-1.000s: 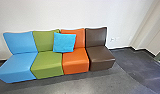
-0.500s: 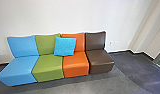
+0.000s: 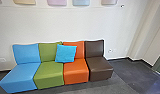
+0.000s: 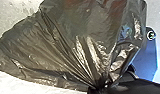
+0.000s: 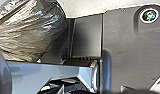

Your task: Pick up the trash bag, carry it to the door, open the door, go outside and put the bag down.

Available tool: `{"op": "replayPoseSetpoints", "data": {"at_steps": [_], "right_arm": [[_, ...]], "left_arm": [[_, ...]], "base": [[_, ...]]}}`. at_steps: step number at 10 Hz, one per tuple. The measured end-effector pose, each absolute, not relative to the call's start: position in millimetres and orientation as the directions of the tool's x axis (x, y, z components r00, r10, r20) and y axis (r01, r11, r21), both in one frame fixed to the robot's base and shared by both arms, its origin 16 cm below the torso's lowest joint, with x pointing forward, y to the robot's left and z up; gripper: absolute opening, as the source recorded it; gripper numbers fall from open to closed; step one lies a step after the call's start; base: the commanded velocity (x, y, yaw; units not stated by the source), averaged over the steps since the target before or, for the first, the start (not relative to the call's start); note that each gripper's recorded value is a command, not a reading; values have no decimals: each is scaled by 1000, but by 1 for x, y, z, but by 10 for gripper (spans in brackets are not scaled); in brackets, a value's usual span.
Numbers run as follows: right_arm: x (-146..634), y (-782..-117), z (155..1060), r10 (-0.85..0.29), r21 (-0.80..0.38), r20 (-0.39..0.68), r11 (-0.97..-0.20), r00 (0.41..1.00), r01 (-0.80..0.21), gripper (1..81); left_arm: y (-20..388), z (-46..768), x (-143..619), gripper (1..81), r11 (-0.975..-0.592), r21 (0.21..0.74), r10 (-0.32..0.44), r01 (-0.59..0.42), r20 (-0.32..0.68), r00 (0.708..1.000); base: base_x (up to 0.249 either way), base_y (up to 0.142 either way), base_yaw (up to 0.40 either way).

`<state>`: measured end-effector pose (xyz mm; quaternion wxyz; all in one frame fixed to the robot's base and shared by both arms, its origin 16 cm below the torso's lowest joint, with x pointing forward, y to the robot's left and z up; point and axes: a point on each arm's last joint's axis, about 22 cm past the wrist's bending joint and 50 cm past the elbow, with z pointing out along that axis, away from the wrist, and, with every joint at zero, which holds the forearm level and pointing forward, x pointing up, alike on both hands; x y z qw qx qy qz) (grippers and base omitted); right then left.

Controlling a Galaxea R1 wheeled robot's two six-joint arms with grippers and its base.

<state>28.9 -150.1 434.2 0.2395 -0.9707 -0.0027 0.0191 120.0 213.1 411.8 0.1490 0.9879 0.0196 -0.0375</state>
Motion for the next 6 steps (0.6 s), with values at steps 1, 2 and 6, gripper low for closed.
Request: {"op": "replayPoseSetpoints", "data": {"at_steps": [1,2,6], "right_arm": [[29,-150,436,14,-465,-26,-885,1000,0,811],[19,-148,438,16,-467,-33,-884,999,-2,811],[-6,-145,443,19,-471,-60,-882,998,-12,811]], "left_arm": [[213,415,120,10,-955,294,28,47,-70,997],[213,416,111,10,-955,294,28,49,-77,997],[213,418,84,10,-955,291,27,57,-107,994]], "base": [[0,0,0],[0,0,0],[0,0,0]]}}
